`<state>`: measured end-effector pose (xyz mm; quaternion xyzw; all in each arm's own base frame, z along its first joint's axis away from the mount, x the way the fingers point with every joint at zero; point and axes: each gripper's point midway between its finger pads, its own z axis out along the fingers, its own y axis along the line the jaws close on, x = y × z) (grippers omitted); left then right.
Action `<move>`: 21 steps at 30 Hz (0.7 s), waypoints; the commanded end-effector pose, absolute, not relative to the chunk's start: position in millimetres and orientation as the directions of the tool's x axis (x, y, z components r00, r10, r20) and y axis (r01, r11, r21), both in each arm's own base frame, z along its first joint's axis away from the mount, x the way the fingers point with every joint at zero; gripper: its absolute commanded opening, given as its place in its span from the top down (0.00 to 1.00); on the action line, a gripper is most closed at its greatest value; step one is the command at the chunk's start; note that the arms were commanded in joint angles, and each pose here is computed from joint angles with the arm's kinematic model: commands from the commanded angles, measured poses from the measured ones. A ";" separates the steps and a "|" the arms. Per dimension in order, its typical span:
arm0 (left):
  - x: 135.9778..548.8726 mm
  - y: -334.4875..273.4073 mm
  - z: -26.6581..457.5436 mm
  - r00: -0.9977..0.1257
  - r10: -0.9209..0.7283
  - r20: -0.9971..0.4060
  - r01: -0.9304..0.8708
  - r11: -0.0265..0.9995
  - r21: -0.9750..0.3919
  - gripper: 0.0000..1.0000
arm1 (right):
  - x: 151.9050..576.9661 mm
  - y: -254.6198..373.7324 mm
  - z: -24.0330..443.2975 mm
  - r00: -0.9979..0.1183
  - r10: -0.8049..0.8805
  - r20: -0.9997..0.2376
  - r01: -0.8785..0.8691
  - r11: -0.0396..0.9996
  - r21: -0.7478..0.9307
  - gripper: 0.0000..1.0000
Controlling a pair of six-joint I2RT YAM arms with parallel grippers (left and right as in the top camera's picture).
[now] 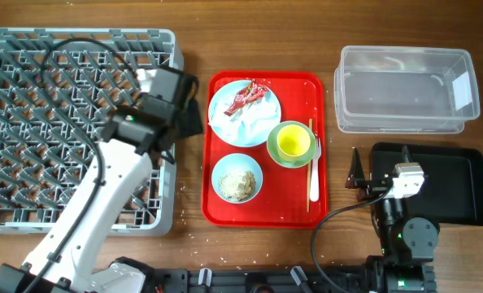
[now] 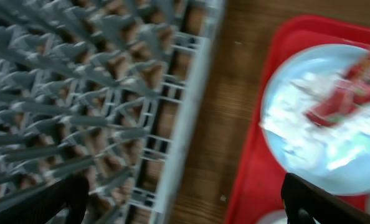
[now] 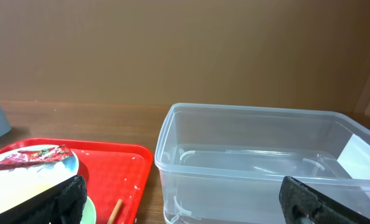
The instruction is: Sort waste into correct bins and load items into the dishwasher rack
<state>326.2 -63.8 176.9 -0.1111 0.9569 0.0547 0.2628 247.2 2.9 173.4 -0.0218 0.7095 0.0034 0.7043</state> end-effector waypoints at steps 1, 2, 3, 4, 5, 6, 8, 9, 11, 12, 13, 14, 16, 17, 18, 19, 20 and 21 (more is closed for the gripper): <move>328.2 -34.3 182.2 -0.818 -0.247 -0.520 -0.328 0.942 0.069 0.00 | 246.9 2.6 174.8 0.000 -0.019 -1.000 -0.031 0.999 -0.019 0.00; 328.0 -31.2 181.8 -0.817 -0.254 -0.517 -0.336 0.939 0.069 0.00 | 246.9 2.5 174.8 0.000 -0.020 -1.000 -0.031 0.999 -0.020 0.00; 328.1 -29.5 181.8 -0.816 -0.259 -0.517 -0.341 0.938 0.069 0.00 | 246.9 2.6 174.8 0.000 -0.019 -1.000 -0.031 0.999 -0.019 0.00; 328.2 -28.5 181.8 -0.815 -0.261 -0.517 -0.343 0.937 0.069 0.00 | 246.9 2.5 174.8 0.000 -0.019 -1.000 -0.031 0.999 -0.019 0.00; 328.2 -28.6 181.8 -0.815 -0.261 -0.517 -0.343 0.937 0.069 0.00 | 246.9 2.5 174.8 0.000 -0.019 -1.000 -0.031 0.999 -0.019 0.00; 328.2 -28.6 181.8 -0.815 -0.261 -0.517 -0.343 0.937 0.069 0.00 | 246.9 2.5 174.8 0.000 -0.019 -1.000 -0.031 0.999 -0.019 0.00; 328.2 -28.7 181.8 -0.815 -0.261 -0.517 -0.343 0.937 0.068 0.00 | 246.9 2.6 174.8 0.000 -0.019 -1.000 -0.031 0.999 -0.019 0.00; 328.2 -28.6 181.8 -0.815 -0.261 -0.517 -0.343 0.937 0.069 0.00 | 246.9 2.5 174.8 0.000 -0.019 -1.000 -0.031 0.999 -0.019 0.00; 328.4 -28.2 182.0 -0.817 -0.254 -0.518 -0.339 0.938 0.073 0.00 | 246.9 2.6 174.8 0.000 -0.019 -1.000 -0.031 0.999 -0.019 0.00; 328.5 -27.9 182.1 -0.816 -0.254 -0.519 -0.340 0.938 0.075 0.00 | 246.9 2.6 174.8 0.000 -0.019 -1.000 -0.031 0.999 -0.019 0.00; 328.4 -27.3 182.3 -0.816 -0.254 -0.520 -0.341 0.937 0.078 0.00 | 246.9 2.6 174.8 0.000 -0.019 -1.000 -0.031 0.999 -0.019 0.00; 328.1 -21.8 183.8 -0.810 -0.249 -0.531 -0.354 0.929 0.104 0.00 | 246.9 2.6 174.8 0.000 -0.019 -1.000 -0.031 0.999 -0.019 0.00; 328.9 -9.6 187.1 -0.795 -0.251 -0.552 -0.386 0.912 0.142 0.00 | 246.9 2.5 174.8 0.000 -0.019 -1.000 -0.031 0.999 -0.019 0.00; 328.3 -3.4 186.8 -0.793 -0.264 -0.550 -0.402 0.904 0.145 0.00 | 246.9 2.6 174.8 0.000 -0.019 -1.000 -0.031 0.999 -0.019 0.00; 327.6 5.2 186.6 -0.787 -0.284 -0.547 -0.425 0.893 0.148 0.00 | 246.9 2.5 174.8 0.000 -0.020 -1.000 -0.031 0.999 -0.020 0.00; 327.2 15.6 186.5 -0.778 -0.309 -0.547 -0.453 0.879 0.147 0.00 | 246.9 2.5 174.9 0.000 -0.022 -1.000 -0.031 0.999 -0.022 0.00; 325.9 26.8 186.2 -0.769 -0.335 -0.545 -0.482 0.863 0.149 0.00 | 246.9 2.5 175.0 0.001 -0.027 -1.000 -0.031 0.999 -0.027 0.00; 323.5 39.5 185.5 -0.758 -0.367 -0.540 -0.515 0.844 0.149 0.00 | 246.9 2.7 176.3 0.006 -0.024 -1.000 -0.032 0.999 -0.025 0.00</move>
